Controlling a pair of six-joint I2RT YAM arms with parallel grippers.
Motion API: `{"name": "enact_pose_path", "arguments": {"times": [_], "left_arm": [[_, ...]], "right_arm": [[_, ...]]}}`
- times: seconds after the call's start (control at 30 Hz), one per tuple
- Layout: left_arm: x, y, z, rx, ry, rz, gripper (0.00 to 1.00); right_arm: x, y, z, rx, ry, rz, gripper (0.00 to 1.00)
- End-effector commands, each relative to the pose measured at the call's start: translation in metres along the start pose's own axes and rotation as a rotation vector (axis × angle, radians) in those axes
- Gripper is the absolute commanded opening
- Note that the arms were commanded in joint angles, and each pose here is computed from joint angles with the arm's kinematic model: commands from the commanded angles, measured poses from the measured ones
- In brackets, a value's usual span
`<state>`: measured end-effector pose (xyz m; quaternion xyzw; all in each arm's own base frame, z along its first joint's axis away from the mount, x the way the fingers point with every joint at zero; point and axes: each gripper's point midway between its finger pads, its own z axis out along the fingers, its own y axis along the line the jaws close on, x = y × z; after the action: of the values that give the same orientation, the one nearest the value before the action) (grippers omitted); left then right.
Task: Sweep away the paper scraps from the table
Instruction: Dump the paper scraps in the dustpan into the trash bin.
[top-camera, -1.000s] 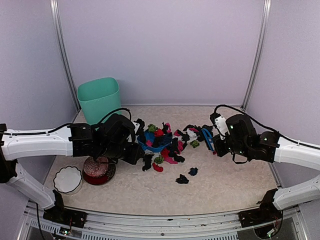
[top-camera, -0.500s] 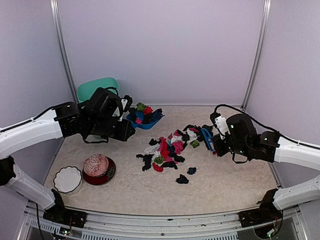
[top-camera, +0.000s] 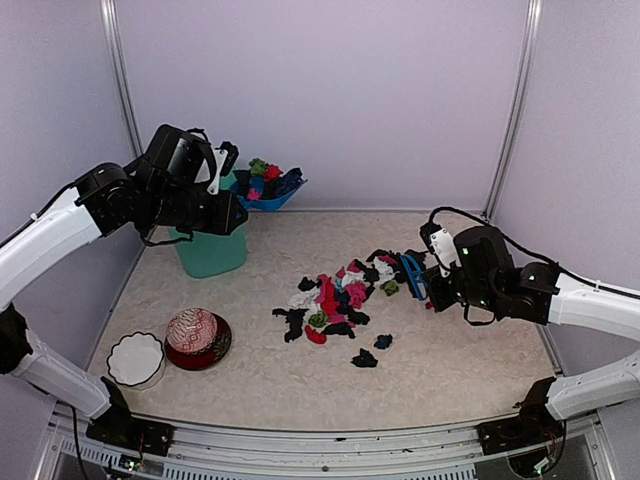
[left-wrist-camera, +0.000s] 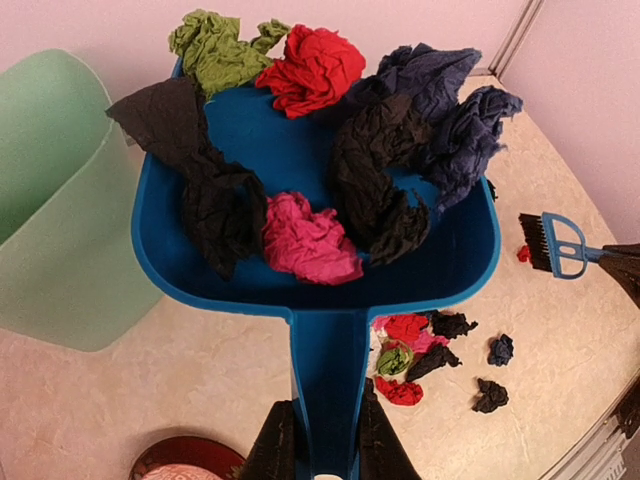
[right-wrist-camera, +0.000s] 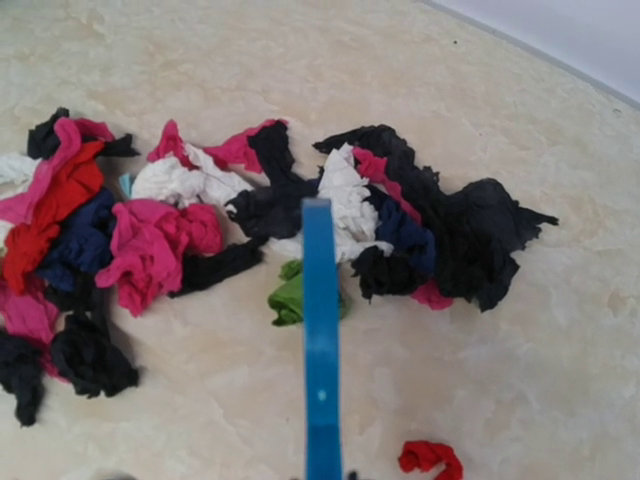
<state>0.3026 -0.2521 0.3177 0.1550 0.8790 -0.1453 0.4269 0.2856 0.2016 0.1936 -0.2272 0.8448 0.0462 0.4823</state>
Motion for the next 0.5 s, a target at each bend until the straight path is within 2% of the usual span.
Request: {"name": "enact_pose_path", "arguments": {"times": [0.0,0.47], "left_arm": [[-0.014,0.008,-0.008,-0.022,-0.014,0.022,0.00],[-0.052,0.022,-0.026,-0.043,-0.080,0.007,0.00]], "right_arm": [[-0.004,-0.002,-0.001,-0.005,-0.029,0.022,0.00],[-0.002,-0.002,-0.001,-0.007,-0.030,0.025,0.00]]}}
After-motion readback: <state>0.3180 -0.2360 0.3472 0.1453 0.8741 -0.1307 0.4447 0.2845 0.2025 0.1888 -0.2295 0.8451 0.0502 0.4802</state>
